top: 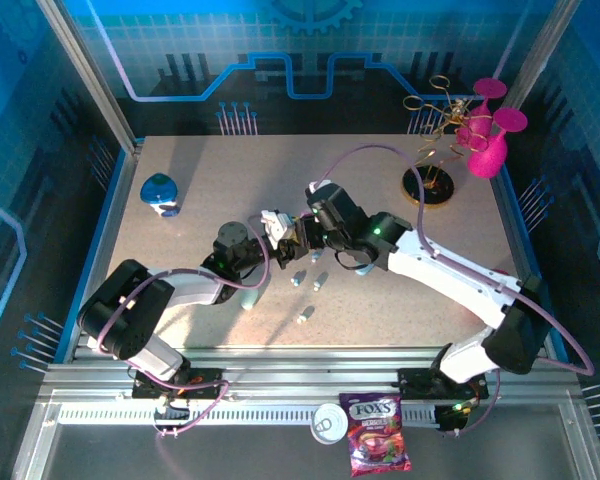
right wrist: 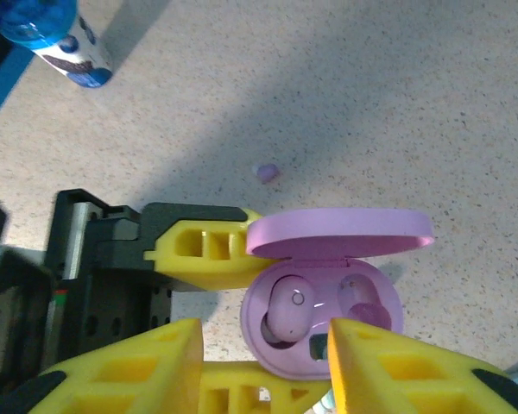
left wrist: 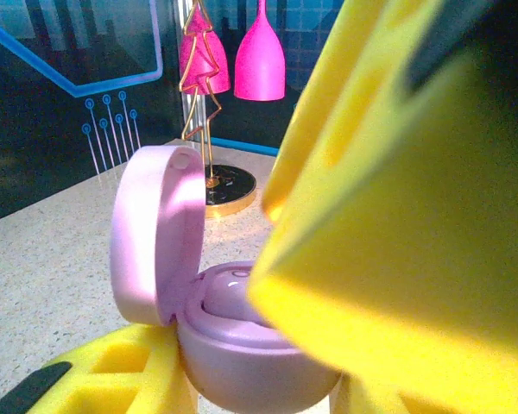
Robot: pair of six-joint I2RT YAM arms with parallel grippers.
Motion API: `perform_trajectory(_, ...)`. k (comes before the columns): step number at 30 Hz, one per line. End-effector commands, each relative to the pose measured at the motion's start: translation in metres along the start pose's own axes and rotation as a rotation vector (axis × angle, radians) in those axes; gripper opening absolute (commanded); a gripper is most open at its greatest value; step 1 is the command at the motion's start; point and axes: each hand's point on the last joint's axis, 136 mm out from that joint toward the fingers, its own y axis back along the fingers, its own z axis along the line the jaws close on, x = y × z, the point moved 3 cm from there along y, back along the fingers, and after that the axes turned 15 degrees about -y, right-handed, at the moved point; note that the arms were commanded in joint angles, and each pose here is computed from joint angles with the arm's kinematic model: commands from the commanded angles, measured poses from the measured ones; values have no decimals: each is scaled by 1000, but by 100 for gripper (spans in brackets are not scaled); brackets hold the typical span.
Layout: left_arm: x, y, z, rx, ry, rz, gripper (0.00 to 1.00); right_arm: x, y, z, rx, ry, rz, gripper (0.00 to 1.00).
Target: Insert the wireless bluetooth earbuds into the charging case
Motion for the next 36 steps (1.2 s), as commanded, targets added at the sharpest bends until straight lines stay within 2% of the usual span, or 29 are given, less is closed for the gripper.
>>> perform_trajectory(1,-12,-3,3,-18,-34,-46,21,-9,15,7,-75,-2,-57,44)
perform_trajectory(7,-14,16,18,-74,-12,-69,21,-11,31,6,-251,38,-148,56)
perform_trajectory(12,-23,41,33,-149,-21,-77,21,-14,17,-21,-335,-59,-177,57)
perform_trajectory(17,-47,57,33,-165,-46,-93,21,-7,-38,-52,-303,-151,-57,58)
perform_trajectory(27,-101,83,19,-160,-112,-142,21,13,-158,-60,-180,-254,159,60)
perform_trajectory(32,-104,85,13,-154,-120,-133,21,24,-207,-52,-132,-338,234,52)
perform_trajectory(36,-104,84,11,-146,-116,-133,21,26,-231,-46,-31,-359,236,41)
